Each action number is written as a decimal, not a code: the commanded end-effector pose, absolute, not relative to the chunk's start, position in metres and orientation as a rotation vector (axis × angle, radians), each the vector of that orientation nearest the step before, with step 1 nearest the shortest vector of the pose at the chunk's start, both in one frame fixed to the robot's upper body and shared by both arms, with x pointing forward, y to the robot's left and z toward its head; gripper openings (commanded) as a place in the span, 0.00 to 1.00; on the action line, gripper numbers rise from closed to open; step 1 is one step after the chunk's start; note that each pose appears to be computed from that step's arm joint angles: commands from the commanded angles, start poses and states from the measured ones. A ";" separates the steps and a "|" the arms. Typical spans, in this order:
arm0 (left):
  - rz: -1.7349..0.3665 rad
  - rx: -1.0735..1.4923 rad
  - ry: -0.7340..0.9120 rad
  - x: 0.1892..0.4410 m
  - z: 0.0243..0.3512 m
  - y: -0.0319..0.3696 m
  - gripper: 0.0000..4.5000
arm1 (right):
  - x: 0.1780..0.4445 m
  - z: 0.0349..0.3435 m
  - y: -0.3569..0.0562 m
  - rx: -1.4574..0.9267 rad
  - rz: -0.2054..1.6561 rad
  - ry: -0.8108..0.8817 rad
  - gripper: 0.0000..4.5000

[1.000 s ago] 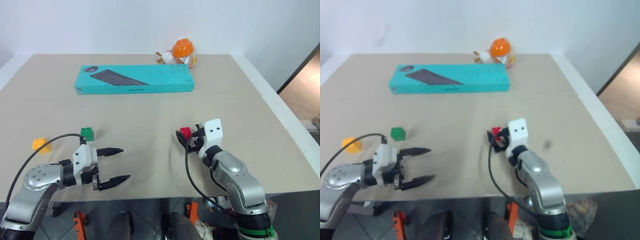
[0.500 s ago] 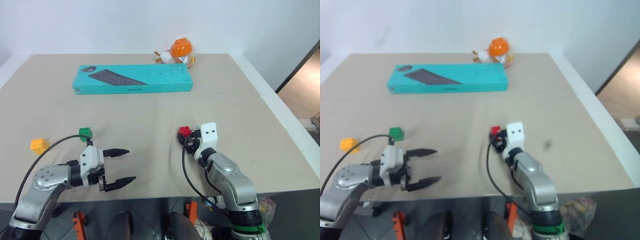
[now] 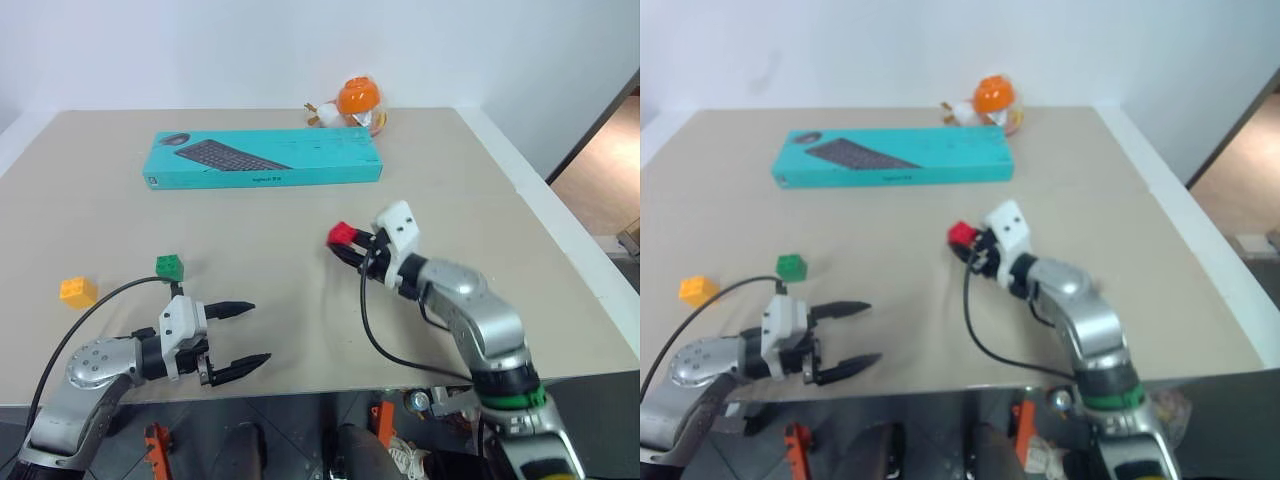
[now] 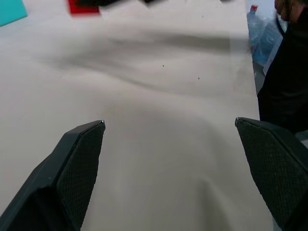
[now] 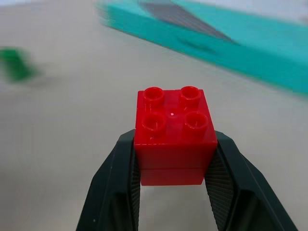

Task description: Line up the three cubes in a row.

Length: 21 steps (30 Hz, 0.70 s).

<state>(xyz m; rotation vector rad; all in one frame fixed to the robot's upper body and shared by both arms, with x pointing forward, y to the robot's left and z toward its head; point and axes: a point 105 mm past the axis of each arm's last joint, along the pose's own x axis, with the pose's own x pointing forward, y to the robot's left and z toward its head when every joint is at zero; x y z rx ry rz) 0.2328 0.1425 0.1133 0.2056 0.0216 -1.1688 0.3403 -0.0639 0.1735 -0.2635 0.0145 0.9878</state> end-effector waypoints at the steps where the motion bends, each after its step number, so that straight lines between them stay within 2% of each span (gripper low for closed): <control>1: -1.159 0.217 0.006 0.231 0.119 0.147 1.00 | 0.329 0.165 -0.047 -0.335 1.248 0.041 0.27; 8: -1.070 0.205 -0.013 0.236 0.125 0.157 1.00 | 0.330 0.139 -0.042 -0.445 1.456 0.103 0.27; 21: -0.964 0.255 -0.077 0.239 0.134 0.162 1.00 | 0.348 0.138 -0.043 -0.451 1.495 0.118 0.27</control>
